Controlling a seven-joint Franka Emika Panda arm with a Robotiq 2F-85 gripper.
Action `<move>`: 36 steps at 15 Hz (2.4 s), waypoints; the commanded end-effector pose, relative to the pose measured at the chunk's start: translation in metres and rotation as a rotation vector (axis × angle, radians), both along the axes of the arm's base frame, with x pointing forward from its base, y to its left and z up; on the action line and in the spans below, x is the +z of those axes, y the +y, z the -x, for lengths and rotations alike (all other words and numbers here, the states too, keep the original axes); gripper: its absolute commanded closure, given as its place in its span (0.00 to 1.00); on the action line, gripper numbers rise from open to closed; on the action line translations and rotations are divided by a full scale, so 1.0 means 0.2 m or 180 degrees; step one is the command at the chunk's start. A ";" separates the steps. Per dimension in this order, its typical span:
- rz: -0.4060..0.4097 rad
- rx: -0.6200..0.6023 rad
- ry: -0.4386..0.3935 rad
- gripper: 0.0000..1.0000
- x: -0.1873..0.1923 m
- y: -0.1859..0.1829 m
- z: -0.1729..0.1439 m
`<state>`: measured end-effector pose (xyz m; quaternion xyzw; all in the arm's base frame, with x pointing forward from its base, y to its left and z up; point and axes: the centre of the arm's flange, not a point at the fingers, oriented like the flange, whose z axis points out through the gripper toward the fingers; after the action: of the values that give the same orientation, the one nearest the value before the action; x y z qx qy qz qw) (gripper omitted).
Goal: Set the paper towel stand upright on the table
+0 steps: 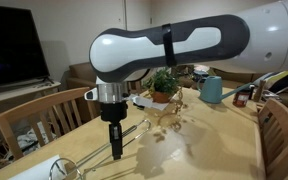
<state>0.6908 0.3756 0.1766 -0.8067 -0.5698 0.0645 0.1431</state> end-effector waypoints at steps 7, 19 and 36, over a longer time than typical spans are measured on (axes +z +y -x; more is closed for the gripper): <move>0.0400 0.0095 0.0987 0.99 0.26 0.15 0.60; 0.0476 -0.0869 0.1896 0.99 0.60 0.54 1.09; -0.0115 -0.2354 0.3405 0.99 0.53 0.19 0.69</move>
<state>0.6153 0.4557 0.2880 -0.8207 -0.1556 0.3714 0.4053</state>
